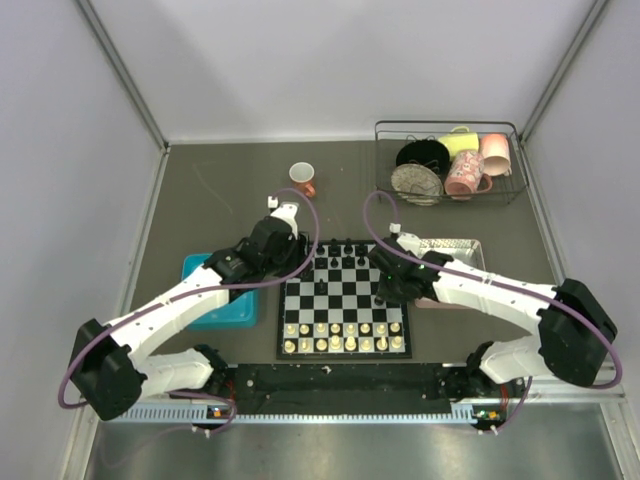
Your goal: Set up the chess pieces on the board
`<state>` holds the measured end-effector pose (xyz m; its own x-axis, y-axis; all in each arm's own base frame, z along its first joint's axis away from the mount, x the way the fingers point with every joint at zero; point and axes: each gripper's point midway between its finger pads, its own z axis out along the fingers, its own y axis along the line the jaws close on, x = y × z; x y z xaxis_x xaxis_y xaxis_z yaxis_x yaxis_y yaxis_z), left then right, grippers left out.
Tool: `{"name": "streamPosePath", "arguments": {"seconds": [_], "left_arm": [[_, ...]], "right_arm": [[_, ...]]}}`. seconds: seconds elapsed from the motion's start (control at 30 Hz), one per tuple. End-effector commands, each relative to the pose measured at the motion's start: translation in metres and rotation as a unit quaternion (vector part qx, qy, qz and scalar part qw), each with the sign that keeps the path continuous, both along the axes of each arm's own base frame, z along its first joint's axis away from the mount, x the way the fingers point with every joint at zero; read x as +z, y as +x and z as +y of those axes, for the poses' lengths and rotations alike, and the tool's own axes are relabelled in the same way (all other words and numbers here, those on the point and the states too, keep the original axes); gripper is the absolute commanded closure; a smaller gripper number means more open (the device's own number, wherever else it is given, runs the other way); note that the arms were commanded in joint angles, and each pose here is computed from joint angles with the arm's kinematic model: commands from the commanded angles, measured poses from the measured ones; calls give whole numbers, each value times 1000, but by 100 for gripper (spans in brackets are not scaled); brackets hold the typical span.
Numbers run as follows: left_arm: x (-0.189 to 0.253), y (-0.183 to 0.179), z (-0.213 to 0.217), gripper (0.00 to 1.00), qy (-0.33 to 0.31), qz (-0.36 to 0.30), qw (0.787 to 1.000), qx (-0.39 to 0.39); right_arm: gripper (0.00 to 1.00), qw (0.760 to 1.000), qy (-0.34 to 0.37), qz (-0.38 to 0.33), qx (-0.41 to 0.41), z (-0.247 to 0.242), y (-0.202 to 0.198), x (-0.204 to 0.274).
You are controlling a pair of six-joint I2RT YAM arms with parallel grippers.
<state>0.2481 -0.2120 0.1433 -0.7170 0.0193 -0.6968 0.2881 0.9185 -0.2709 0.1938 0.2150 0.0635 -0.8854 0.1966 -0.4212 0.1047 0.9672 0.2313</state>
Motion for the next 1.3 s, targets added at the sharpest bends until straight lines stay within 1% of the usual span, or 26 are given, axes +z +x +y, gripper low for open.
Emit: {"name": "streamPosePath", "arguments": {"seconds": [0.0,0.17,0.37,0.53,0.8,0.9,1.27], "left_arm": [[14,-3,-19,44,-26,-9,999,-21],[9,-11,-44,45,-25,6,999,-41],[-14,-15,-55,48,4,28,999,-41],[-32,-11,-56,55,34,36,998,-30],[-48,-7,-55,57,63,41,997,-24],[-51,-6,-55,57,69,43,996,-23],[-60,-3,-57,67,78,48,996,-21]], "right_arm": [[100,1000,4,-13,-6,-4,2,1],[100,999,9,-37,-14,-13,3,11],[100,997,21,-66,-24,-21,4,26],[100,996,25,-77,-24,-25,3,34],[100,996,26,-81,-24,-28,1,38],[100,996,25,-82,-22,-29,2,38],[100,995,27,-90,-21,-31,1,43]]}}
